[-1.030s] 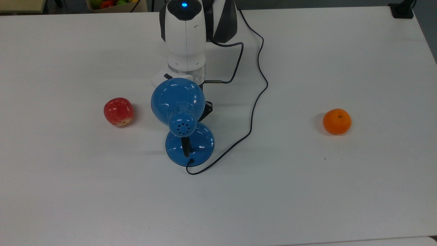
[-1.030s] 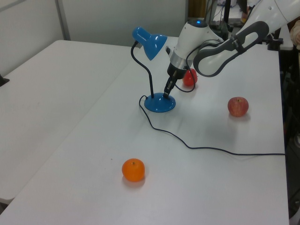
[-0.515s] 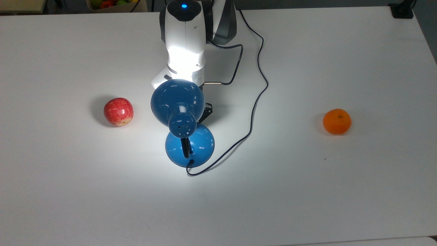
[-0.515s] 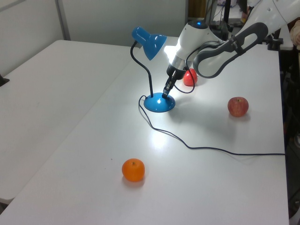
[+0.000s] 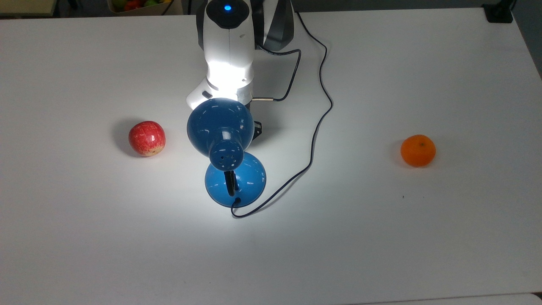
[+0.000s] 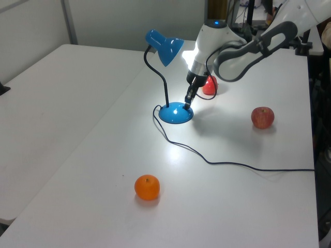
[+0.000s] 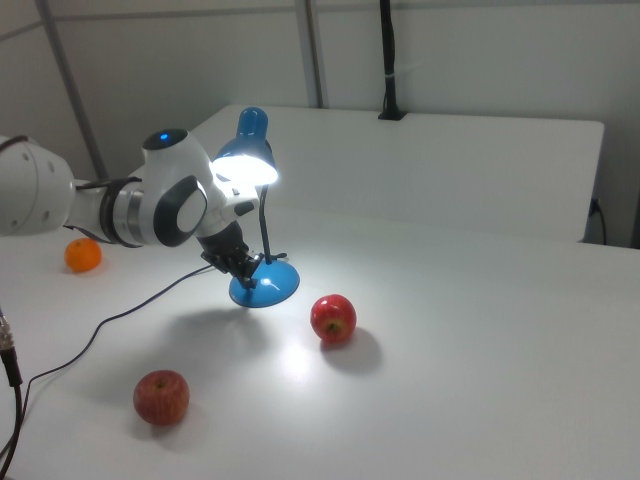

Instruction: Turn on desk lamp

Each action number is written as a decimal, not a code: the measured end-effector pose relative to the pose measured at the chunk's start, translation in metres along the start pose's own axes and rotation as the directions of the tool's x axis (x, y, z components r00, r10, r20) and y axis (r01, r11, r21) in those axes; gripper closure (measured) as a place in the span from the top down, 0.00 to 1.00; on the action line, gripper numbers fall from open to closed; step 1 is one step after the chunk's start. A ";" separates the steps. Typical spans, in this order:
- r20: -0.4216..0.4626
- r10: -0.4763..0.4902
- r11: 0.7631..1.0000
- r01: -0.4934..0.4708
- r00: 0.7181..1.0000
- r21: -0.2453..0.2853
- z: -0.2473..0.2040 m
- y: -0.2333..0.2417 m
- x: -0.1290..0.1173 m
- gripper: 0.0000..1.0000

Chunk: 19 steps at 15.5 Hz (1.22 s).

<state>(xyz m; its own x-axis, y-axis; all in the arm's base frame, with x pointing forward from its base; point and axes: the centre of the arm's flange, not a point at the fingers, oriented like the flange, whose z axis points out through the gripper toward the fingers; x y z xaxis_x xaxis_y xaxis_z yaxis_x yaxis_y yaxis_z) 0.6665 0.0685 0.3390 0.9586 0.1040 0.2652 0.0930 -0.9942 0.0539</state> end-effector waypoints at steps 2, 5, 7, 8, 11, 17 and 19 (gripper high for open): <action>0.075 0.002 1.000 -0.002 0.997 -0.009 -0.018 0.002 -0.005 0.01; 0.181 0.003 1.000 0.002 0.983 -0.028 -0.055 0.007 -0.016 0.01; 0.234 0.003 0.999 0.008 0.972 -0.046 -0.083 0.010 -0.022 0.01; 0.254 0.006 0.999 0.008 0.967 -0.054 -0.099 0.013 -0.024 0.01; 0.293 0.033 0.997 -0.012 0.955 -0.074 -0.160 0.026 -0.025 0.01; 0.284 0.069 0.995 -0.045 0.956 -0.088 -0.240 0.042 -0.041 0.03; 0.287 0.074 0.995 -0.050 0.955 -0.090 -0.261 0.043 -0.049 0.10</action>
<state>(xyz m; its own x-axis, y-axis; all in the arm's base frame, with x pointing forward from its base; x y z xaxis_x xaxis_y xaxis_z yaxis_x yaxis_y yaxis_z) 0.5533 0.0272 0.5796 0.9996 0.0182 -0.0195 0.0205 -0.9917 0.1270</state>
